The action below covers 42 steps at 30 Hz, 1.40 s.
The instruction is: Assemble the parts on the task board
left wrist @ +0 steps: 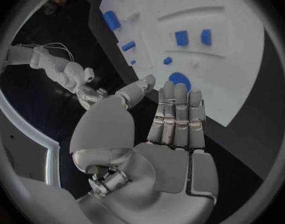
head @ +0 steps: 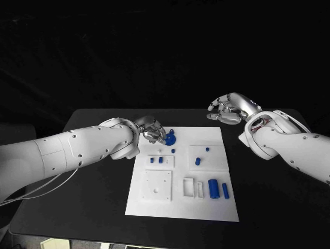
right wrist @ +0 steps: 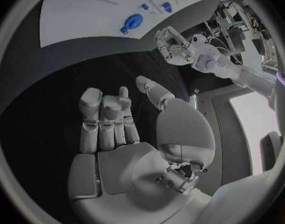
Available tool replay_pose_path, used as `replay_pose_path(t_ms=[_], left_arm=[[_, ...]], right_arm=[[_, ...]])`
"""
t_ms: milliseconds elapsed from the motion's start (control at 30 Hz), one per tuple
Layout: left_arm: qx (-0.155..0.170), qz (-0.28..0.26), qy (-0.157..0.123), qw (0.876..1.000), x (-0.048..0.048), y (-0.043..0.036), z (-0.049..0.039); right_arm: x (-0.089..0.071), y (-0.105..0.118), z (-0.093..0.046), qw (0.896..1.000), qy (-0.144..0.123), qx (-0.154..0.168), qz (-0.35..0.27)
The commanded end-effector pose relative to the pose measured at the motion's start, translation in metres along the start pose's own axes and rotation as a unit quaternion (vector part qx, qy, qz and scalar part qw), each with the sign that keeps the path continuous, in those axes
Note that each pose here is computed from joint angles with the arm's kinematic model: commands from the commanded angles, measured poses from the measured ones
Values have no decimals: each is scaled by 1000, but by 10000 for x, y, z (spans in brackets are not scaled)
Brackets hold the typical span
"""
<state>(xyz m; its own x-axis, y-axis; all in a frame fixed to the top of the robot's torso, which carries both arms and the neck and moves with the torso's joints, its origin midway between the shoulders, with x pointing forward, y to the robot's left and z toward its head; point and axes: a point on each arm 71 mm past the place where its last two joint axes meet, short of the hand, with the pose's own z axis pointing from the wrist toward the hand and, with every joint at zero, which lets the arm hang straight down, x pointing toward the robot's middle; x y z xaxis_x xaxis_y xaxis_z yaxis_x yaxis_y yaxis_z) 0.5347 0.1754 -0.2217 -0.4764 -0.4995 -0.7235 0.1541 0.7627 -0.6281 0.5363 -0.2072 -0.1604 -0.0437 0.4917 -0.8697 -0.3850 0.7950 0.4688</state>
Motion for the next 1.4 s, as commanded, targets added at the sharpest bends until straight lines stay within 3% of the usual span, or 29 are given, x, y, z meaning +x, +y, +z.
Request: replay_pose_path(t_ms=[33, 200, 433, 633, 833, 1400], left_arm=[[117, 38, -51, 991, -18, -208, 13], [146, 111, -54, 981, 85, -260, 70], [136, 191, -48, 971, 239, -251, 179], [115, 236, -19, 965, 360, -267, 229], [99, 245, -2, 964, 412, -229, 270], [107, 274, 8, 956, 565, -184, 321]], right_arm=[[6, 7, 6, 1000, 2, -3, 4], [14, 18, 14, 1000, 2, -4, 5], [23, 22, 19, 1000, 4, -3, 5], [27, 33, 22, 1000, 4, -4, 6], [31, 45, 23, 1000, 5, -6, 7], [36, 61, 21, 1000, 5, -8, 7]])
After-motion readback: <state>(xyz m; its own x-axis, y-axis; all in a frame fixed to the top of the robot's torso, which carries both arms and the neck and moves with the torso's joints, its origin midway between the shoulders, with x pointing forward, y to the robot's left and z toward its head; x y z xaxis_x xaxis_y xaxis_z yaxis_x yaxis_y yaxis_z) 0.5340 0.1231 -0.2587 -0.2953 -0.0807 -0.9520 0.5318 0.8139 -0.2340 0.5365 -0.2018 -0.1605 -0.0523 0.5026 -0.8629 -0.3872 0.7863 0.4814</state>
